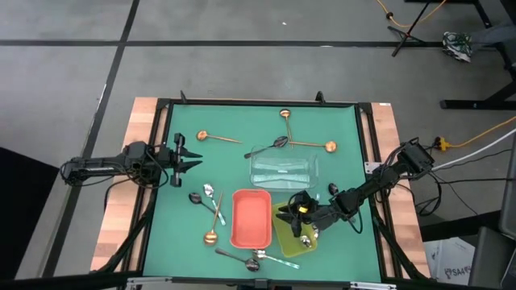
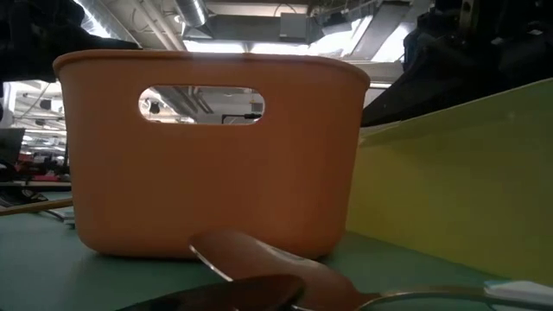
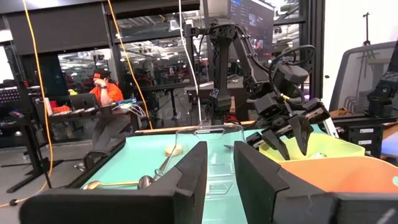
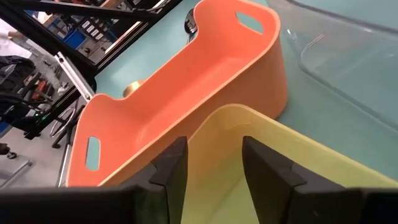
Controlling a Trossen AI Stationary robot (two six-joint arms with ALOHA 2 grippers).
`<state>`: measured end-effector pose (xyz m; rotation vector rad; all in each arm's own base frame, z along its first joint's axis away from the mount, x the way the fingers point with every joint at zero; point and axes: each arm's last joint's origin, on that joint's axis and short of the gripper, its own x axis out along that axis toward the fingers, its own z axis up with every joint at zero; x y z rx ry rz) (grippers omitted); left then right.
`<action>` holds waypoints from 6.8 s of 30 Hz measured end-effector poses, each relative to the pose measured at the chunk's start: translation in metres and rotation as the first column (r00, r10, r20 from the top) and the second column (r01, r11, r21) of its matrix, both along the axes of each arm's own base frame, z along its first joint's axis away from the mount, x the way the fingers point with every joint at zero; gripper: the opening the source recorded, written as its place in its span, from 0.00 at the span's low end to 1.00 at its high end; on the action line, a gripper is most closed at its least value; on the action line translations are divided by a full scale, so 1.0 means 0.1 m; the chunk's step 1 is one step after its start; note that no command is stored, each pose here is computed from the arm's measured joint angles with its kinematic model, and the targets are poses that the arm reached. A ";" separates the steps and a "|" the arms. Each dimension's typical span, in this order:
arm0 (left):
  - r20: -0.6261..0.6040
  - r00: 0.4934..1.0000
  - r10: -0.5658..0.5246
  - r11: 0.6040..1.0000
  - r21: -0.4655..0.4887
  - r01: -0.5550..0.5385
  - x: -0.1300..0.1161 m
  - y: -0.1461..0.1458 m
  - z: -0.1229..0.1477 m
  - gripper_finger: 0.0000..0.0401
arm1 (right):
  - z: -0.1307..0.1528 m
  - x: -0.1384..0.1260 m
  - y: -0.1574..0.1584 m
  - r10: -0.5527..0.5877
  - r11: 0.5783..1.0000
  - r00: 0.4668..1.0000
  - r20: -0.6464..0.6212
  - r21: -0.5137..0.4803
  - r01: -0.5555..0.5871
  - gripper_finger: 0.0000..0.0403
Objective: Sort silverware by color (type)
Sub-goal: Put the gold spoon into the transparent bin
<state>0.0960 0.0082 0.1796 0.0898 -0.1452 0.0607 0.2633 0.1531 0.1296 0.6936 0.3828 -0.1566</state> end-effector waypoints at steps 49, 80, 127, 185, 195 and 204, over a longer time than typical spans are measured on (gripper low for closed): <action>0.048 0.997 0.057 0.977 -0.208 -0.046 -0.01 0.02 0.03 0.18 | 1.57 -1.39 -1.32 -0.233 0.821 0.967 0.101 -0.512 0.251 0.35; 0.037 0.992 0.117 0.970 -0.218 -0.106 -0.01 0.04 0.02 0.18 | 0.85 -1.16 -2.49 -0.241 0.905 0.772 -0.588 -0.423 -0.040 0.35; 0.038 0.993 0.116 0.970 -0.221 -0.105 -0.01 0.04 0.02 0.18 | 0.01 -0.78 -2.83 -0.025 0.911 0.572 -0.820 -0.255 -0.325 0.14; 0.263 0.955 0.136 0.968 -0.238 -0.072 0.02 0.04 0.25 0.18 | 1.11 -0.40 -2.70 -0.219 0.802 0.973 0.067 -0.556 0.219 0.00; 0.198 0.972 0.125 0.967 -0.244 -0.075 0.23 0.00 0.39 0.18 | 1.16 -0.15 -2.53 -0.127 0.793 0.964 0.233 -0.560 0.239 0.00; 0.092 0.985 0.143 0.963 -0.244 -0.117 0.57 -0.01 0.62 0.18 | 1.16 -0.01 -2.38 -0.052 0.793 0.947 0.316 -0.563 0.232 0.00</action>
